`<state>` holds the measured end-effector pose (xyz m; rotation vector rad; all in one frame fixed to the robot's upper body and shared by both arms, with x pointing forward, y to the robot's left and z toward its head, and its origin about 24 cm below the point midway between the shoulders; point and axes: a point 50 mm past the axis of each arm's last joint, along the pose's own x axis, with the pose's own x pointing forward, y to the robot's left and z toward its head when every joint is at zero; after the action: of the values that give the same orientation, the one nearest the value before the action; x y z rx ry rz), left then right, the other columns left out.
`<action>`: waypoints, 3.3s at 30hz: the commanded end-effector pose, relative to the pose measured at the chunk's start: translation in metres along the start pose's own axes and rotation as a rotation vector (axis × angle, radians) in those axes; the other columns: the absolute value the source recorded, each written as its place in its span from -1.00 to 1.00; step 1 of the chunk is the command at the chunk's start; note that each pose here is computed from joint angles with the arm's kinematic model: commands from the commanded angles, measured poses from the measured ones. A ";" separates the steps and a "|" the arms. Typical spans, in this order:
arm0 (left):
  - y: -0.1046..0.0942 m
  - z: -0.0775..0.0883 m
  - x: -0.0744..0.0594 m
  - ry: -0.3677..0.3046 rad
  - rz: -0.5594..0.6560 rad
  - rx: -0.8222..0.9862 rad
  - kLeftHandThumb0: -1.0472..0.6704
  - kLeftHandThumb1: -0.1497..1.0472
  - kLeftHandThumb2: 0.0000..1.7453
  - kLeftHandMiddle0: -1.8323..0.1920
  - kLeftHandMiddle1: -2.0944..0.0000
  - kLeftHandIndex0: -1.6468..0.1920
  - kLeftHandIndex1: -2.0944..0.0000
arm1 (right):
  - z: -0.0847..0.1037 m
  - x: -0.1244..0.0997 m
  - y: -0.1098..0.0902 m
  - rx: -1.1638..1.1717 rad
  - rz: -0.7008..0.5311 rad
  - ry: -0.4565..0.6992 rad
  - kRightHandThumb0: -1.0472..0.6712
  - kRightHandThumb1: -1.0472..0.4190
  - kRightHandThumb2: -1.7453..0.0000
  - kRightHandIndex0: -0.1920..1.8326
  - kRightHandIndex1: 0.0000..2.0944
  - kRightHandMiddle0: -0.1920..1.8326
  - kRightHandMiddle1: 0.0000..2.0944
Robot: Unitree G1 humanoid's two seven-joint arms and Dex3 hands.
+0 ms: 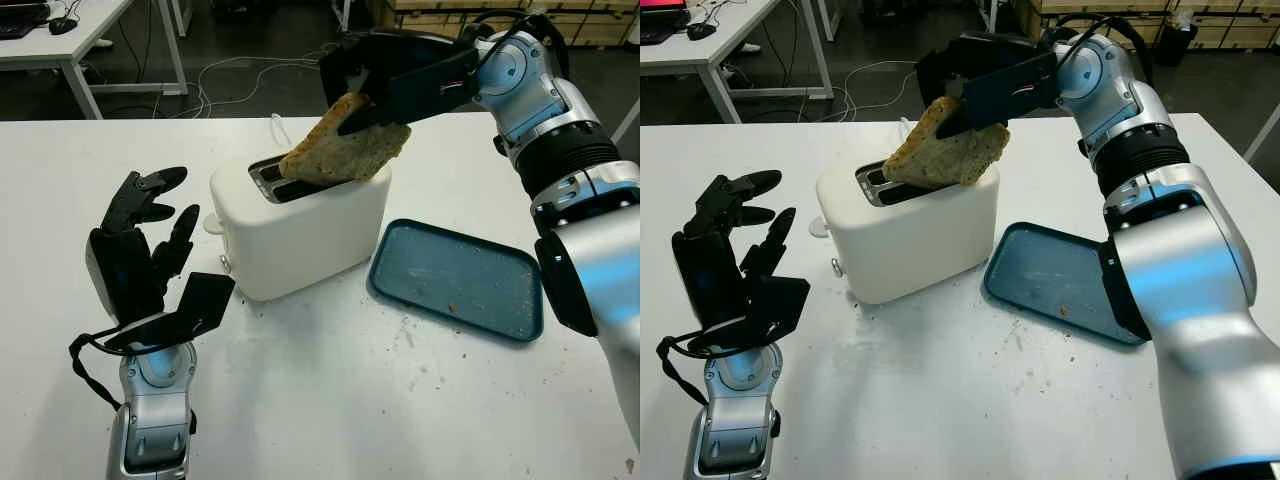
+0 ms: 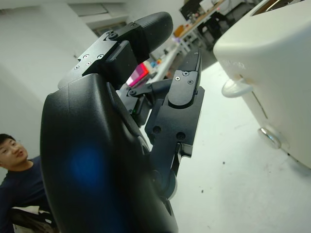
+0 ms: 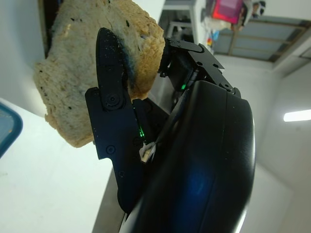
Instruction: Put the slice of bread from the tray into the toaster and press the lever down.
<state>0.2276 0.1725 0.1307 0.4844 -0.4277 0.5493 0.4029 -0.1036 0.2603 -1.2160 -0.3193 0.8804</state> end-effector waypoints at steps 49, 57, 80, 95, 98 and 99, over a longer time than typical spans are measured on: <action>-0.002 0.002 -0.001 -0.018 0.007 0.007 0.05 0.69 -1.00 0.27 -0.17 0.01 0.41 | 0.037 0.027 0.016 -0.580 -0.089 -0.124 -0.62 -0.83 0.97 -0.58 -0.13 -0.13 -0.84; -0.003 0.001 -0.001 -0.019 0.005 0.006 0.04 0.69 -1.00 0.26 -0.17 0.00 0.42 | 0.038 0.023 0.005 -0.604 -0.150 -0.116 -0.56 -0.82 0.98 -0.61 -0.14 -0.14 -0.85; -0.002 0.002 -0.001 -0.019 0.006 0.008 0.07 0.70 -1.00 0.26 -0.17 0.00 0.43 | 0.015 -0.040 -0.034 -0.651 -0.500 -0.094 -0.38 -0.83 0.84 -0.27 -0.30 -0.04 -0.90; -0.003 0.003 0.001 -0.020 0.008 -0.003 0.06 0.69 -1.00 0.25 -0.18 -0.01 0.43 | 0.004 -0.028 0.035 -0.568 -0.460 -0.276 -0.07 -0.83 0.64 -0.24 -0.37 -0.05 -0.94; -0.003 0.003 0.001 -0.025 0.005 0.000 0.06 0.69 -1.00 0.26 -0.19 0.00 0.42 | 0.001 -0.022 0.042 -0.526 -0.461 -0.269 -0.10 -0.83 0.66 -0.24 -0.37 -0.05 -0.94; -0.003 0.003 0.001 -0.025 0.006 0.000 0.06 0.69 -1.00 0.26 -0.19 0.00 0.42 | 0.001 -0.020 0.045 -0.512 -0.460 -0.267 -0.10 -0.82 0.68 -0.24 -0.37 -0.05 -0.94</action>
<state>0.2276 0.1709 0.1305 0.4798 -0.4333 0.5567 0.3704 -0.1150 0.2304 -1.4475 -1.0573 0.5744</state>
